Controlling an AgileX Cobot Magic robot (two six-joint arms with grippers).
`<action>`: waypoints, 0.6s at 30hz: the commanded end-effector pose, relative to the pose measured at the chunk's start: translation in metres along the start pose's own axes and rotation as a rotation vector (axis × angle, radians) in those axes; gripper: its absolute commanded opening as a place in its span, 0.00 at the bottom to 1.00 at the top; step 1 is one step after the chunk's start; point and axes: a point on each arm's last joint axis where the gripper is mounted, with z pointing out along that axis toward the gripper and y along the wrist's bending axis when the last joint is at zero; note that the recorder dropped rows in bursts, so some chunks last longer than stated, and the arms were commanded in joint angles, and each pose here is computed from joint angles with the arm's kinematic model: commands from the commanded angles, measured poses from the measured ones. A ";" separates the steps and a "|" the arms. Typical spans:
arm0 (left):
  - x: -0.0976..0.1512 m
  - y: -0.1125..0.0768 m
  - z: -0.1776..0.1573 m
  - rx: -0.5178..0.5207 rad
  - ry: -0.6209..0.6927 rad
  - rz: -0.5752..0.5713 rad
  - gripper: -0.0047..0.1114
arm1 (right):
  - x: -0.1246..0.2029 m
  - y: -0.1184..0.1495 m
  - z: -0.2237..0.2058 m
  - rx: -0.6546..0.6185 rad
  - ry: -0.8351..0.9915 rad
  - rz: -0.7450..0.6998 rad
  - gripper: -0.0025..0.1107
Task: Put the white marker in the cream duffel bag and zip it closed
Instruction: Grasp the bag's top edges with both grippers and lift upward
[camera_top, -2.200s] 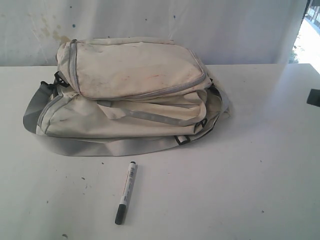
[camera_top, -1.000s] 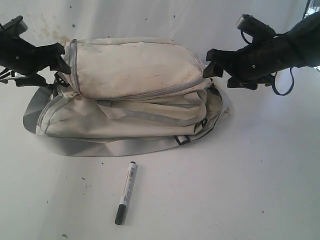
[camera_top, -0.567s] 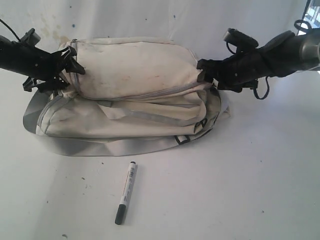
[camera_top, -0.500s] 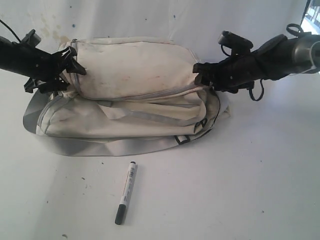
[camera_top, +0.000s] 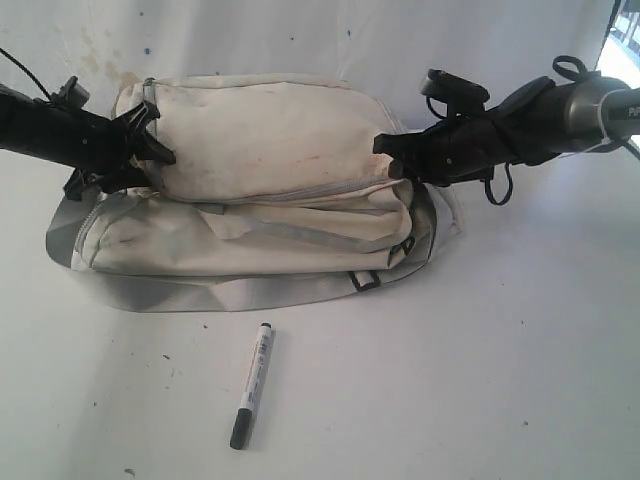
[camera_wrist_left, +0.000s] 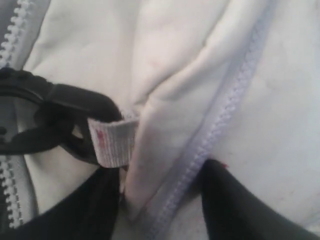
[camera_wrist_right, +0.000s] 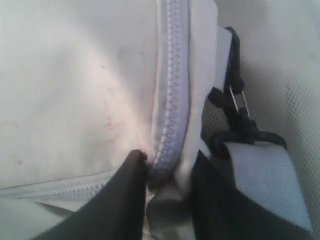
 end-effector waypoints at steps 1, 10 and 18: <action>-0.003 -0.005 0.000 0.038 -0.027 -0.044 0.17 | 0.002 0.001 0.000 -0.019 0.022 -0.012 0.02; -0.006 -0.016 -0.005 0.128 -0.046 -0.043 0.04 | -0.004 0.006 -0.004 -0.041 0.021 -0.019 0.02; -0.018 -0.039 -0.026 0.287 -0.131 -0.061 0.04 | -0.029 0.019 -0.027 -0.052 -0.059 -0.064 0.02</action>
